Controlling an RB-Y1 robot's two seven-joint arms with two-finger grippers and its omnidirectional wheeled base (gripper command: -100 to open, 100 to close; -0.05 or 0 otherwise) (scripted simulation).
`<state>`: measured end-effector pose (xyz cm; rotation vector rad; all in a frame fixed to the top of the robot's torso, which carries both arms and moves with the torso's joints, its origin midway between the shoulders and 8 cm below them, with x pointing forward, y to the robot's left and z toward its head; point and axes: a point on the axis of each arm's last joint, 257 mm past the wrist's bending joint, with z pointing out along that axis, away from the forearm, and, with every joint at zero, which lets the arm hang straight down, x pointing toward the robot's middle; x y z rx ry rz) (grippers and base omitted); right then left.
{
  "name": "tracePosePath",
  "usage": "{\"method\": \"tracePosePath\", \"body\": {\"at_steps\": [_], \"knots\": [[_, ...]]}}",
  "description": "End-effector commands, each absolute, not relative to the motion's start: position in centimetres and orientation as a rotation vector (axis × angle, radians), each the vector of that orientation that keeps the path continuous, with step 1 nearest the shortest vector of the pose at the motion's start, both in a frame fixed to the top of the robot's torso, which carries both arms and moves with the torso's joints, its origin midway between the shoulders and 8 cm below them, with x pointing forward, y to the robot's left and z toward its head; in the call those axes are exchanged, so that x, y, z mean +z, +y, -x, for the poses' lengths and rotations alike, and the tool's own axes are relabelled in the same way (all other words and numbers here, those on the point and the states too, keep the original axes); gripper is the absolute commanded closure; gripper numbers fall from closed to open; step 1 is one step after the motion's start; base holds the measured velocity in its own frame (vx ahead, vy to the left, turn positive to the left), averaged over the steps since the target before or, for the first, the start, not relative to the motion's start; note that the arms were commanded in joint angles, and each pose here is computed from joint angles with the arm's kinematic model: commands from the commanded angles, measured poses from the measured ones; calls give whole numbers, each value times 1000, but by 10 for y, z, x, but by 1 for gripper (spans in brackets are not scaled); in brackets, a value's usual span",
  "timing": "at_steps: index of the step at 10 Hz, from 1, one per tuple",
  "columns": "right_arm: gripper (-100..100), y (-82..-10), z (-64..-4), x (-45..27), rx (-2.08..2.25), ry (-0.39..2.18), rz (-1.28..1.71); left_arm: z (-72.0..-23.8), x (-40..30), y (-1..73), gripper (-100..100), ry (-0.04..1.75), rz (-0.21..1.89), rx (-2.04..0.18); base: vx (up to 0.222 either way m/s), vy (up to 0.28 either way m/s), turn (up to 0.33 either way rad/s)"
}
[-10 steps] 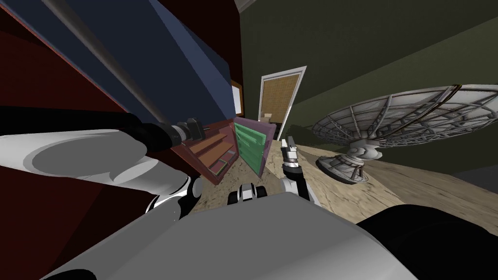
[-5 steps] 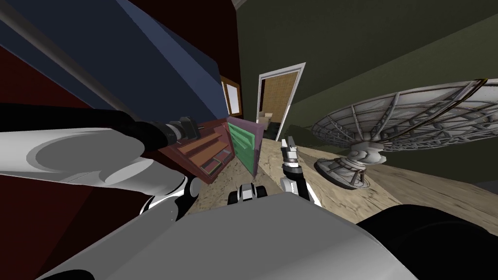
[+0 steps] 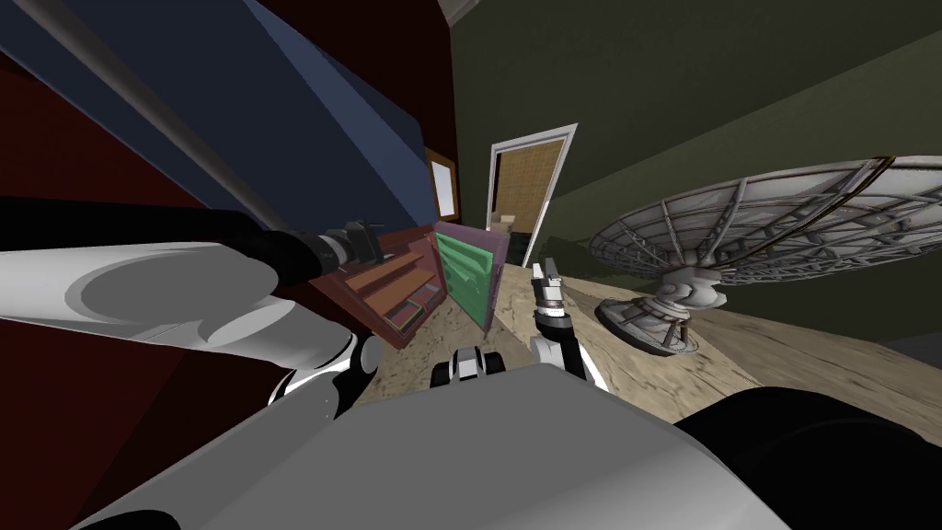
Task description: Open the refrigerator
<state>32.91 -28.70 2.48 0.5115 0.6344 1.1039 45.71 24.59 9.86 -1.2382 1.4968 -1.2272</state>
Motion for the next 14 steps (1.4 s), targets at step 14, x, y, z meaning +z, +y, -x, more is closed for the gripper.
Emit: {"method": "tracePosePath", "body": {"at_steps": [14], "knots": [[0,-287,-329,25,1104,634,-511,-453,106,189,-100,1600,1091,-1392,9,234,-45]]}}
